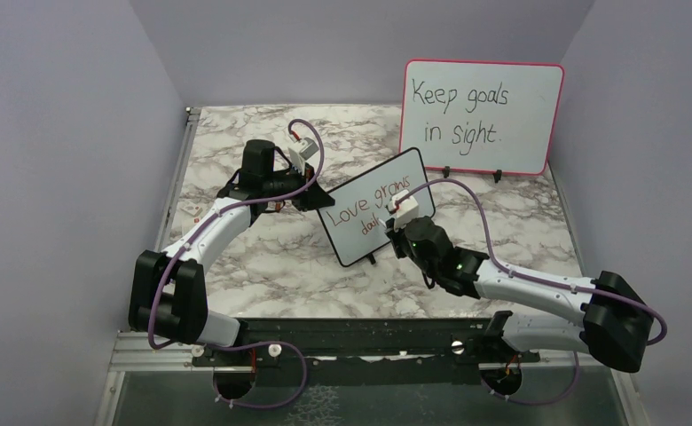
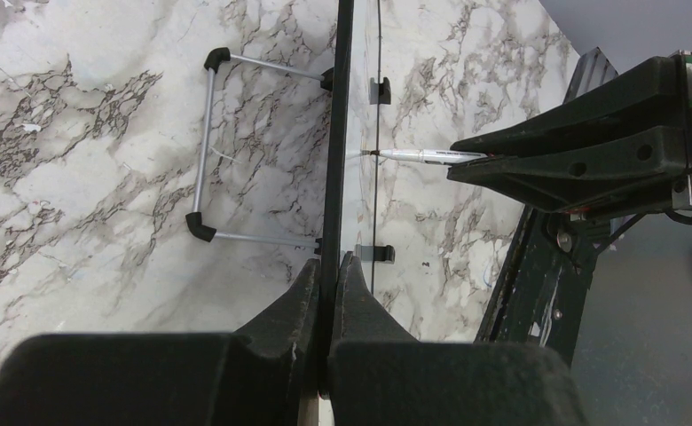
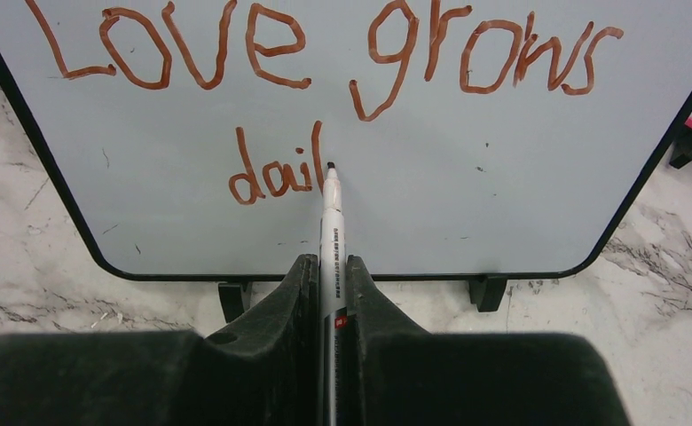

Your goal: Write a sentence on the whiteboard

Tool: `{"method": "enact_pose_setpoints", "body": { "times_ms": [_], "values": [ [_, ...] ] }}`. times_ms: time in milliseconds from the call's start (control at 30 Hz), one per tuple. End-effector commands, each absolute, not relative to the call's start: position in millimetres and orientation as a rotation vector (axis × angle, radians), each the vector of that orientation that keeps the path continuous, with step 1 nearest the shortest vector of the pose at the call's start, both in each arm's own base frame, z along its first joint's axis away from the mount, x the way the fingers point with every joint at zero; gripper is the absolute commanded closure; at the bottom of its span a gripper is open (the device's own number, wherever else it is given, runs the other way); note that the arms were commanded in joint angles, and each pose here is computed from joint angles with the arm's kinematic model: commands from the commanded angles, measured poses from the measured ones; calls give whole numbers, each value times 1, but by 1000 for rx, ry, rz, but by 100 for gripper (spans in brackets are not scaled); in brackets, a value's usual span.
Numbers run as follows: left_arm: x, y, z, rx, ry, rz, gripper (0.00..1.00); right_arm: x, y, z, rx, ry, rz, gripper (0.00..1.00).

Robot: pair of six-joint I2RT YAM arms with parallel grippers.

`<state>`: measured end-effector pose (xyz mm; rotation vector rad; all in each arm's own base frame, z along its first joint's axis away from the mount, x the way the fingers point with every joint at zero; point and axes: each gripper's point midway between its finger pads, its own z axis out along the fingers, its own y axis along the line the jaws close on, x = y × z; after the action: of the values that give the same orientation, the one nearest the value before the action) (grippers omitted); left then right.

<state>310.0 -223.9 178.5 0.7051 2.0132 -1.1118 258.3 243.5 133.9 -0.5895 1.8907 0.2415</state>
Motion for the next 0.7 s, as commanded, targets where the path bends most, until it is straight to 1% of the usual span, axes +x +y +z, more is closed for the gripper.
{"method": "enact_pose_setpoints", "body": {
  "times_ms": [0, 367, 667],
  "values": [
    [321, -188, 116, 653, 2224, -846, 100, 268, 248, 148, -554, 1848, 244, 100],
    [321, -188, 116, 652, 2226, -844, 100, 262, 232, 127, -539, 1935, 206, 100],
    [321, -188, 117, 651, 2224, -841, 100, 259, 225, 123, -525, 1957, 195, 99]
  ]
}}
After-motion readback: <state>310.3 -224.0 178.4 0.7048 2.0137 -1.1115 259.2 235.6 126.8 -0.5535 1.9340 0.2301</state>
